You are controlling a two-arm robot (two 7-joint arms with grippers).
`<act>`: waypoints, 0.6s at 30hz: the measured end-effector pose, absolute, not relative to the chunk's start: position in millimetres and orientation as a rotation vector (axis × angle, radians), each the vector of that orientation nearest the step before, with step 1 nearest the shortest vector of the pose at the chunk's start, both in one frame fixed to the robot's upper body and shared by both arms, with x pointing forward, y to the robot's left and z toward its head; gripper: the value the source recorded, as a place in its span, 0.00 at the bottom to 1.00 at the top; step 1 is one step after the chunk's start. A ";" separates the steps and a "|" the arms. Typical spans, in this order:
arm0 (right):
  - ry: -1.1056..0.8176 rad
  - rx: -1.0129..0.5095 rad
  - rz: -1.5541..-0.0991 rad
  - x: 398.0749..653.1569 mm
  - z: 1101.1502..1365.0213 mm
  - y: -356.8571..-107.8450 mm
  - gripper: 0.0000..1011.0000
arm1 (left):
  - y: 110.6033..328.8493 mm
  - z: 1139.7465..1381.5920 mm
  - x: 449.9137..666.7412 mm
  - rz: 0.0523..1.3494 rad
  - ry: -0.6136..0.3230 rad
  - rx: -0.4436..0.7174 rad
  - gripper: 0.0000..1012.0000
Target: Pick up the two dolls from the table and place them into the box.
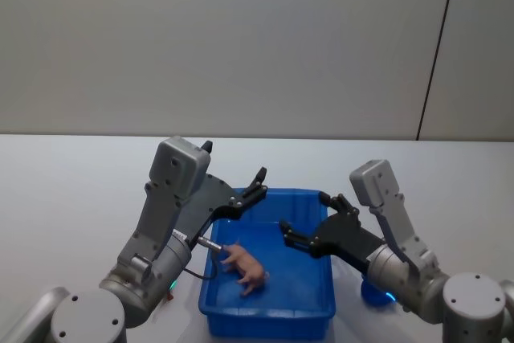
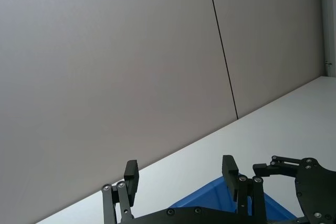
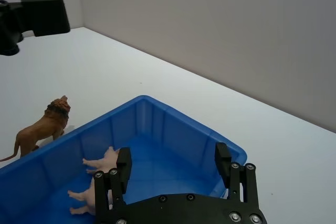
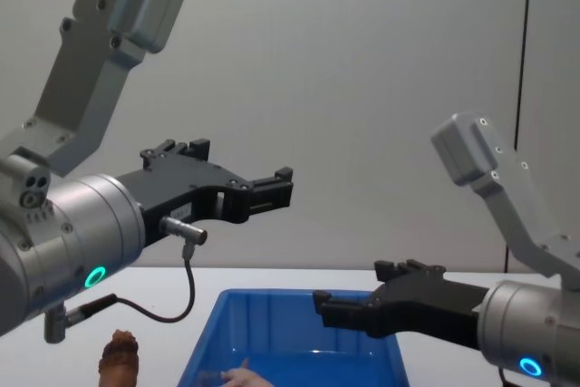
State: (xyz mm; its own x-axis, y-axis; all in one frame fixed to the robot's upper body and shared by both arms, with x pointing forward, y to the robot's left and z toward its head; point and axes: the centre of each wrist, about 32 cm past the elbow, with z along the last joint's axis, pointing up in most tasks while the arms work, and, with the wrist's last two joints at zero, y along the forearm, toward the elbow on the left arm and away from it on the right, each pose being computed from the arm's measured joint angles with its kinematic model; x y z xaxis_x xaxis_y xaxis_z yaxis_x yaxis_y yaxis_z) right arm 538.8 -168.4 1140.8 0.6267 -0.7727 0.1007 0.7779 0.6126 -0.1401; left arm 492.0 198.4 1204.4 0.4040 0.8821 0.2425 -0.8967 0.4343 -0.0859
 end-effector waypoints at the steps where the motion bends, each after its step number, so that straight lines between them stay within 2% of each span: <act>1: -0.031 -0.177 -0.898 538.8 1140.8 -168.5 0.95 | 198.4 1204.4 492.0 1.124 -0.268 0.061 0.99; 3: -0.029 -0.175 -0.914 538.6 1141.2 -169.6 0.99 | 198.4 1204.4 492.0 1.124 -0.268 0.061 0.99; 18: -0.020 -0.156 -1.040 512.1 1141.5 -191.1 0.99 | 198.4 1204.4 492.0 1.124 -0.268 0.061 0.99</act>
